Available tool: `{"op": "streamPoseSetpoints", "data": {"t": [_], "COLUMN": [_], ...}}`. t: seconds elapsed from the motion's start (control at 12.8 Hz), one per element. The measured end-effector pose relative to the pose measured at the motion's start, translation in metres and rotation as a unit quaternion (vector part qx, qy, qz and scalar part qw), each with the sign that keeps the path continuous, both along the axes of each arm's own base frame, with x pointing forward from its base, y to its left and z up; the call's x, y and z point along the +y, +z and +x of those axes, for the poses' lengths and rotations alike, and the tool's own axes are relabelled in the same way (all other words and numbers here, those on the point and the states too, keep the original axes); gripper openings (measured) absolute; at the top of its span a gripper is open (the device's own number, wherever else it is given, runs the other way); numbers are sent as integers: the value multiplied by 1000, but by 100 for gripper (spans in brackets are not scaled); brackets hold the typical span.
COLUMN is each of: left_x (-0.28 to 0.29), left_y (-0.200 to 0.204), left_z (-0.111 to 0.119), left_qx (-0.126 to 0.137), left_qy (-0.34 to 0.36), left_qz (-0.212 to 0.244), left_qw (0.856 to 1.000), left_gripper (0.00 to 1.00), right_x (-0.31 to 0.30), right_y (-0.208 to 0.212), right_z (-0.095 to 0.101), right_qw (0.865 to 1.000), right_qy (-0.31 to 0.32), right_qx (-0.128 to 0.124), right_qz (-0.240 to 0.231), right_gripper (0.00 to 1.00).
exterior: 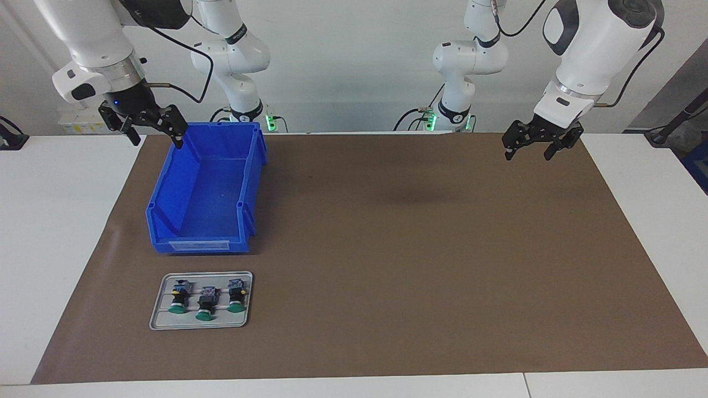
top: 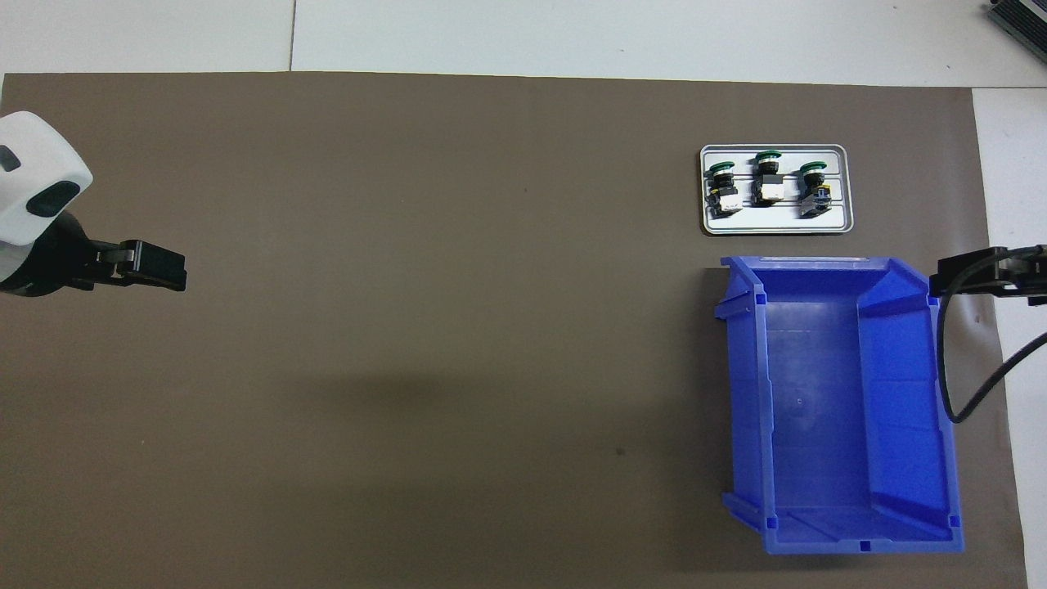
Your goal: Place and press button with both arms
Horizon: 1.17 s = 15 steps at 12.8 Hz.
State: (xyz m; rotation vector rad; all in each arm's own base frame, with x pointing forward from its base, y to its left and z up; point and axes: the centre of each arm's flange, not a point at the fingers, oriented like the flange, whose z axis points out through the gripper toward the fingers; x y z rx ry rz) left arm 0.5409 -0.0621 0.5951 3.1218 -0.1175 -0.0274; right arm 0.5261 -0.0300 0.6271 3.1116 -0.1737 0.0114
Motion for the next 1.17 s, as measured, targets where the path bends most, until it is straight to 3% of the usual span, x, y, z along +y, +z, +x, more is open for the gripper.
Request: {"op": "streamPoseSetpoints", "data": {"t": [1.17], "left_x": [0], "left_y": [0], "left_z": [0], "left_qx": [0], "left_qy": [0], "left_qz": [0], "left_qw": [1000], "left_gripper": [100], "right_x": [-5], "right_y": [-1], "right_z": [2], "right_qw": [1000], "right_qy": [-4], "right_qx": [-7], "right_qz": [0], "right_gripper": [100]}}
